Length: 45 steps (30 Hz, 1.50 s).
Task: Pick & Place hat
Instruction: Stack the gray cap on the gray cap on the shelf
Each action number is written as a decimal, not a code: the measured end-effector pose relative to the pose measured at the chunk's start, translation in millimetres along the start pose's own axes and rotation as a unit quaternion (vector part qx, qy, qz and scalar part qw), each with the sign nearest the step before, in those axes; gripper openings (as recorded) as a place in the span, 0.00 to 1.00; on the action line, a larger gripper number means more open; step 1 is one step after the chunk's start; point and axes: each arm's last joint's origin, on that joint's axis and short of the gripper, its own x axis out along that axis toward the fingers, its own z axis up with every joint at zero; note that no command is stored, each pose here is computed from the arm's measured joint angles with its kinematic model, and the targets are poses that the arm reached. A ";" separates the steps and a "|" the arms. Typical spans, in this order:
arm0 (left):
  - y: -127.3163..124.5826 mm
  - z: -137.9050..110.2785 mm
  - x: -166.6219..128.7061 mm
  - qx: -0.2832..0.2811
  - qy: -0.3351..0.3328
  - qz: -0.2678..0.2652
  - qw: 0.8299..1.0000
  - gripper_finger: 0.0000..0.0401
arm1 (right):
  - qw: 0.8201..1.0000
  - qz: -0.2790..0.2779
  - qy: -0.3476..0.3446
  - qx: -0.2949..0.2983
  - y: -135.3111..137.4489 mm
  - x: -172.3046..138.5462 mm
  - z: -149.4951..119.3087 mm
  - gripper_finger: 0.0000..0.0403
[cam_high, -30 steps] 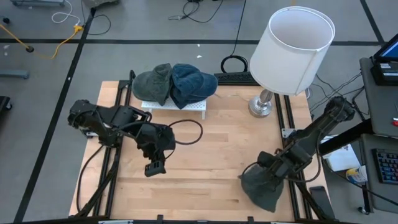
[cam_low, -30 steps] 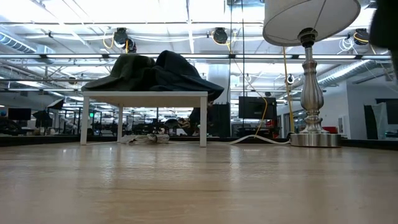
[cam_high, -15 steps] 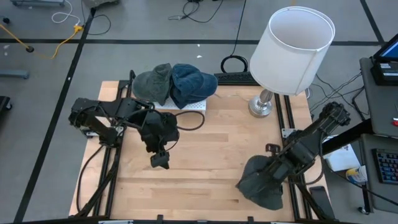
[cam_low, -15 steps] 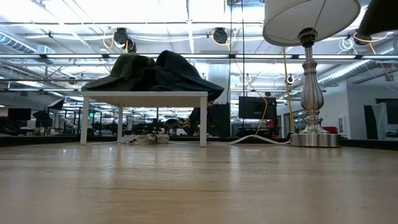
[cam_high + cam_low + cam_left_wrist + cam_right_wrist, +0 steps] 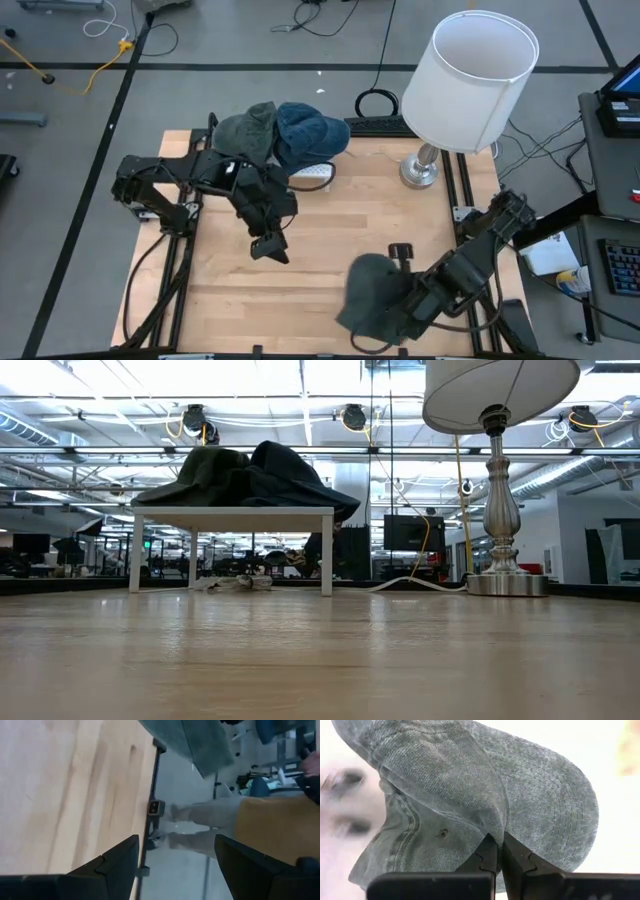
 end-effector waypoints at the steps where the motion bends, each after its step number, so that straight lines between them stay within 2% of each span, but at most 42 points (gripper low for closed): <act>1: -0.2 0.5 0.1 0.008 -0.005 0.003 1.000 0.66 | 1.000 -0.017 -0.022 0.001 0.2 -2.1 4.9 0.00; 6: -6.2 0.5 -5.2 0.028 -0.043 0.007 0.999 0.66 | 0.987 -0.105 -0.124 -0.008 -1.9 -9.1 23.7 0.00; 14: -16.4 0.8 -18.2 -0.011 -0.091 -0.024 0.995 0.66 | 0.946 -0.204 -0.248 -0.036 -13.4 -10.9 57.1 0.00; 17: -17.7 -1.0 -19.8 -0.036 -0.104 -0.014 0.994 0.66 | 0.933 -0.236 -0.266 -0.057 -18.5 -12.0 66.5 0.00; 20: -21.9 -4.6 -29.5 -0.045 -0.135 -0.014 0.990 0.66 | 0.926 -0.241 -0.282 -0.066 -21.8 -13.3 74.3 0.00; 24: -30.8 -0.8 -41.5 -0.040 -0.198 -0.043 0.978 0.66 | 0.922 -0.250 -0.283 -0.083 -24.8 -13.2 78.2 0.00; 28: -34.0 -2.7 -47.9 -0.060 -0.213 -0.053 0.974 0.66 | 0.914 -0.263 -0.297 -0.088 -26.3 -15.5 83.4 0.00; 32: -31.2 -3.3 -41.3 -0.085 -0.199 -0.041 0.975 0.64 | 0.900 -0.292 -0.308 -0.100 -26.2 -19.4 87.6 0.00; 35: -32.7 -1.6 -37.5 -0.082 -0.196 -0.045 0.976 0.59 | 0.897 -0.292 -0.316 -0.106 -24.3 -21.5 89.2 0.00; 38: -32.5 -1.2 -35.5 -0.079 -0.193 -0.043 0.977 0.50 | 0.898 -0.292 -0.307 -0.115 -22.7 -20.6 86.4 0.00; 41: -32.9 -1.0 -35.7 -0.075 -0.196 -0.043 0.977 0.36 | 0.906 -0.266 -0.306 -0.118 -21.9 -18.9 85.6 0.01; 45: -33.6 -1.8 -34.8 -0.064 -0.193 -0.042 0.978 0.15 | 0.918 -0.212 -0.313 -0.115 -18.8 -17.8 85.4 0.08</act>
